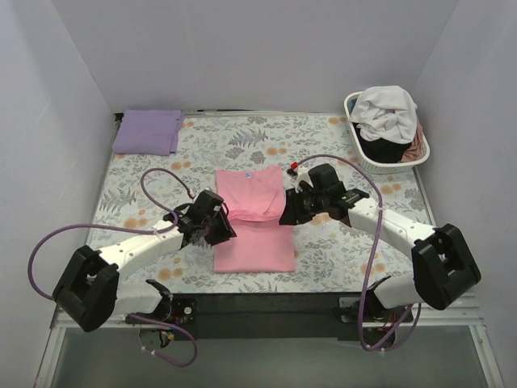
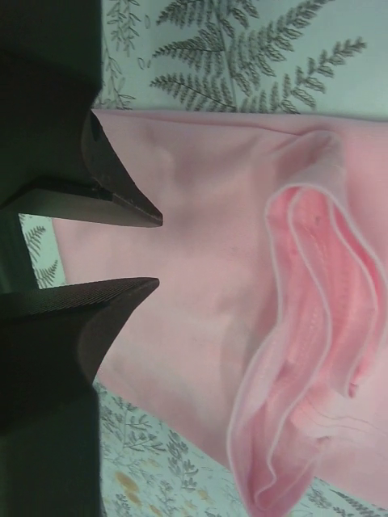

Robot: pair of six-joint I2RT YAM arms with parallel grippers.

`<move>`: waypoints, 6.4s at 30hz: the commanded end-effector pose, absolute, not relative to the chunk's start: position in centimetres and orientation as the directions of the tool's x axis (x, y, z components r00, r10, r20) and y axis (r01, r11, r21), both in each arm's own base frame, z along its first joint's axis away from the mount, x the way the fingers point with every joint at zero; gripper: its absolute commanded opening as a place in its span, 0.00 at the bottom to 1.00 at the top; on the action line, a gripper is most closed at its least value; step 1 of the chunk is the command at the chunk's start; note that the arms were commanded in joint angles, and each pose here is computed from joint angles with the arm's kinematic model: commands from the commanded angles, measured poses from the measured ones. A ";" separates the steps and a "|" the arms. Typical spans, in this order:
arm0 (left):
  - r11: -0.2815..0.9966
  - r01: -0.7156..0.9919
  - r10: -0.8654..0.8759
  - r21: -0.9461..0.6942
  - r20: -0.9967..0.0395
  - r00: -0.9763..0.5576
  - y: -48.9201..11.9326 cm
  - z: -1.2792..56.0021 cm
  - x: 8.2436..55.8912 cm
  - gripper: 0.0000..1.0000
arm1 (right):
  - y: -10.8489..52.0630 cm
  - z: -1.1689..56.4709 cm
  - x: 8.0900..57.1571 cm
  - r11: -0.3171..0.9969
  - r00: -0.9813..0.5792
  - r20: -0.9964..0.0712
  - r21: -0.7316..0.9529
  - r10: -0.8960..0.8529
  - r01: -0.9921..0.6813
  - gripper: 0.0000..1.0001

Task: Fold and stack the t-shirts
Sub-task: Fold the tshirt

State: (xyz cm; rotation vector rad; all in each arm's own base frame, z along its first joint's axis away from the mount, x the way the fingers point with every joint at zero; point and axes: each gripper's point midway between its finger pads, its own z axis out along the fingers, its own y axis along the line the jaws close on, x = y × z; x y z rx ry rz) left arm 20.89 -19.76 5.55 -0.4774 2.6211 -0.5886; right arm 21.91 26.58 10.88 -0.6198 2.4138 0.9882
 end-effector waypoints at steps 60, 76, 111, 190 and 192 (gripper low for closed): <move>0.657 -0.260 -0.538 -0.707 -0.198 -0.820 -19.8 7.8 23.3 0.34 | 26.0 10.5 26.7 0.357 -0.851 -0.523 0.788 -0.040 -0.501 0.40; 0.727 -0.400 -0.527 -0.558 -0.080 -0.846 -18.0 2.0 17.5 0.22 | 22.7 1.7 16.6 0.420 -0.981 -0.194 0.888 -0.028 -0.188 0.43; 0.813 -0.316 -0.509 -0.489 -0.333 -0.794 -14.8 6.7 19.8 0.58 | 36.5 7.0 14.1 0.245 -0.912 -0.348 0.885 -0.217 -0.396 0.46; 0.981 -0.191 -0.194 -0.034 -0.161 -0.968 -18.1 2.0 14.8 0.53 | 20.1 -0.6 13.6 0.889 -0.857 -0.282 0.026 -0.432 -0.457 0.01; 0.981 -0.191 -0.192 -0.024 -0.142 -0.971 -18.2 1.4 14.6 0.51 | 20.1 -0.7 13.5 0.889 -0.857 -0.281 0.027 -0.432 -0.457 0.01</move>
